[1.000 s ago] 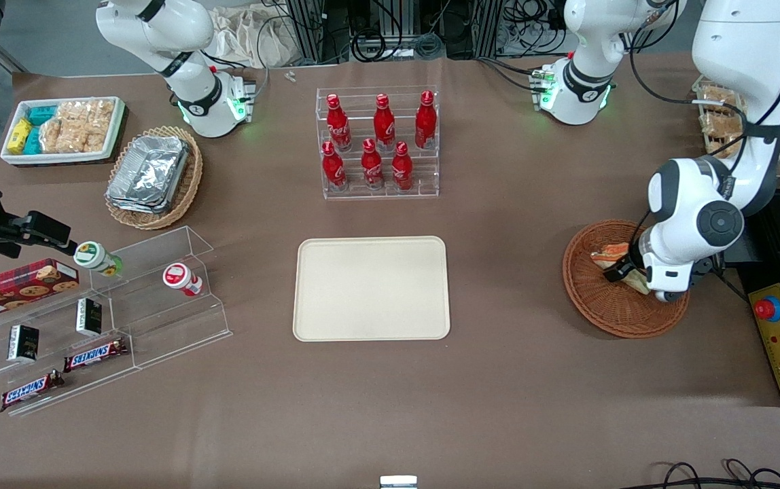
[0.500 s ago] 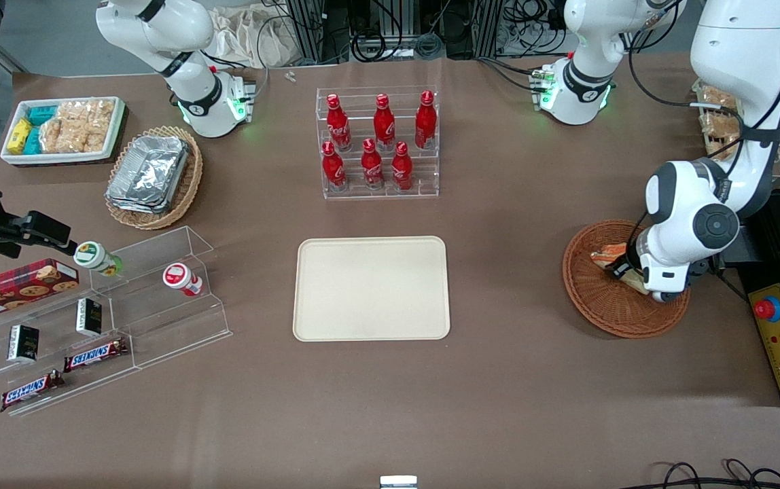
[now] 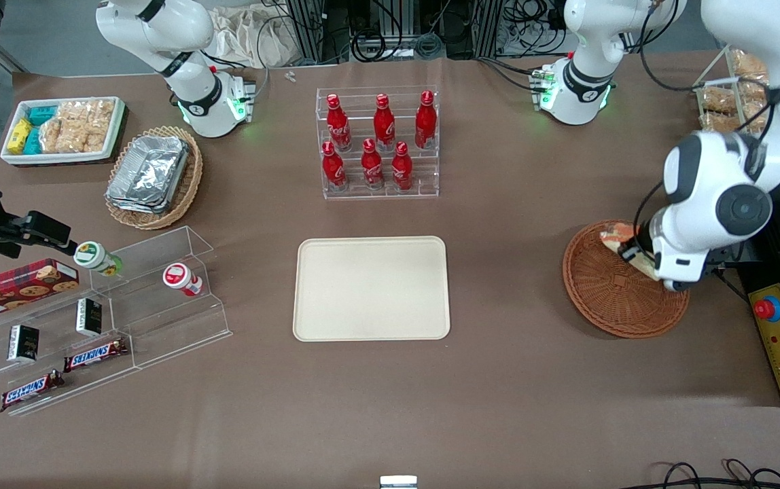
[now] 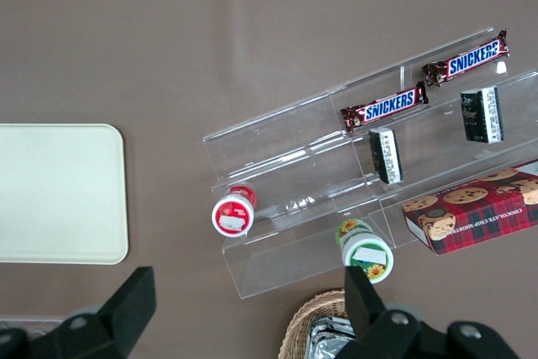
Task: Place sandwich from basket to tray
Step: 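Lift the sandwich out of the basket and carry it toward the tray, then lower the sandwich onto the cream tray and open the left gripper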
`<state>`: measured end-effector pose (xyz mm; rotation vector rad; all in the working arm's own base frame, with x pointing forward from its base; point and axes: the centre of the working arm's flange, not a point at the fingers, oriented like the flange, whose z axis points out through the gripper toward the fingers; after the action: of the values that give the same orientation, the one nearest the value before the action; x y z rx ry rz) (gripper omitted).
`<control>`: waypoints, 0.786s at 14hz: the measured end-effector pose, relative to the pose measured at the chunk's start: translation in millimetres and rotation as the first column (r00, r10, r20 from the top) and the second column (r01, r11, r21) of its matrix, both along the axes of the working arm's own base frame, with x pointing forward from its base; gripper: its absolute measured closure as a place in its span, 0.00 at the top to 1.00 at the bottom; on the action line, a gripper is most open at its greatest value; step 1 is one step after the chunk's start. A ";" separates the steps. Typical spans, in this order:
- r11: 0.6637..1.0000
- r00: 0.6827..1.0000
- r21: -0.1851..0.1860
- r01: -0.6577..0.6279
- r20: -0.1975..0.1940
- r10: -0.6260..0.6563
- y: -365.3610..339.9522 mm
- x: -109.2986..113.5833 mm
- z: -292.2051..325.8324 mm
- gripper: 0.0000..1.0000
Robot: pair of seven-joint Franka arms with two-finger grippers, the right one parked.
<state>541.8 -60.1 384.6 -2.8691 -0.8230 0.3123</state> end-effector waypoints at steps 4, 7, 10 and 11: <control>0.969 0.976 -0.115 0.217 0.025 -0.215 -123.5 -26.9 65.0 0.20; 0.915 0.931 -0.175 0.364 0.079 -0.355 -207.3 -48.0 52.2 0.20; 0.853 0.886 -0.237 0.464 0.146 -0.441 -272.2 -60.4 19.0 0.20; 0.828 0.862 -0.240 0.506 0.177 -0.475 -291.7 -64.2 7.4 0.20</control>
<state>477.6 -351.8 392.0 -3.2451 -0.0171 0.2180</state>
